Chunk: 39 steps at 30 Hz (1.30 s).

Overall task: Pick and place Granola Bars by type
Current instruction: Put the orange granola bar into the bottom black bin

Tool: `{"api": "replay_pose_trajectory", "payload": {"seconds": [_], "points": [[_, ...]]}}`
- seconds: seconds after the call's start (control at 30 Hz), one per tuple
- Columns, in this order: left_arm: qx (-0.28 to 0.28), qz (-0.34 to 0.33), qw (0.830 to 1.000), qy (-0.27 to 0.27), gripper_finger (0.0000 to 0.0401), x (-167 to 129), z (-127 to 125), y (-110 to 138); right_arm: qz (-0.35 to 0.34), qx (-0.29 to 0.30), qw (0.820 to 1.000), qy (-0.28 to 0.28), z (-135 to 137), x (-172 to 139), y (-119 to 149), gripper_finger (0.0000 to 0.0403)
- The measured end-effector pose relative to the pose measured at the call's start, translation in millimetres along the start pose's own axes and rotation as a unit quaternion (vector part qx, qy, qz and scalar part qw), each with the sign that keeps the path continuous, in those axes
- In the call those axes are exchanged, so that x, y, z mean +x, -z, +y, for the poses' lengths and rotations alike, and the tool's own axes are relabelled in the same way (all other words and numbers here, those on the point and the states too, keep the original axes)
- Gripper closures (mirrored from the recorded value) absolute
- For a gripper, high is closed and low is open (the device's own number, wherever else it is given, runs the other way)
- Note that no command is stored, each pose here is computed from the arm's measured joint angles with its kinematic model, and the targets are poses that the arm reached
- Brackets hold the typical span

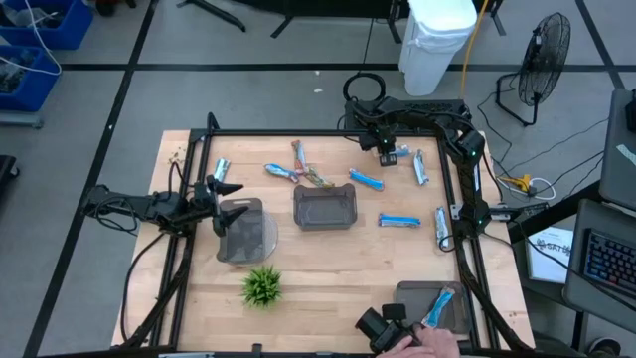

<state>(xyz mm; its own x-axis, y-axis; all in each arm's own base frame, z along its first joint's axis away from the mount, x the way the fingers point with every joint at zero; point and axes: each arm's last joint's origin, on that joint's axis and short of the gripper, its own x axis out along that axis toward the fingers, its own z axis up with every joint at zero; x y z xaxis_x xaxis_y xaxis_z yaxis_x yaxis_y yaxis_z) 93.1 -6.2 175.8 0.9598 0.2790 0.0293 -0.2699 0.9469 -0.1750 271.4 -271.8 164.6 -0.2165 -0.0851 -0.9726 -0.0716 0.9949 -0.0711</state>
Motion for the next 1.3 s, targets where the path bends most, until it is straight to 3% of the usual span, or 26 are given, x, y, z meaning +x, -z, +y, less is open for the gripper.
{"api": "replay_pose_trajectory", "payload": {"seconds": [0.23,0.67,0.9,1.3], "points": [[0.0,0.0,1.0,0.0,0.004,0,0,0,0.007,-0.007,1.0,0.01,10,-12,-3,0.0402],[0.0,0.0,1.0,0.0,0.004,0,0,0,0.014,0.015,0.999,0.032,45,-68,14,0.0403],[0.0,0.0,1.0,0.0,0.004,0,0,0,-0.003,0.06,0.997,0.047,66,-99,27,0.0403],[0.0,0.0,1.0,0.0,0.004,0,0,0,-0.036,0.194,0.979,0.054,95,-160,61,0.0403]]}}
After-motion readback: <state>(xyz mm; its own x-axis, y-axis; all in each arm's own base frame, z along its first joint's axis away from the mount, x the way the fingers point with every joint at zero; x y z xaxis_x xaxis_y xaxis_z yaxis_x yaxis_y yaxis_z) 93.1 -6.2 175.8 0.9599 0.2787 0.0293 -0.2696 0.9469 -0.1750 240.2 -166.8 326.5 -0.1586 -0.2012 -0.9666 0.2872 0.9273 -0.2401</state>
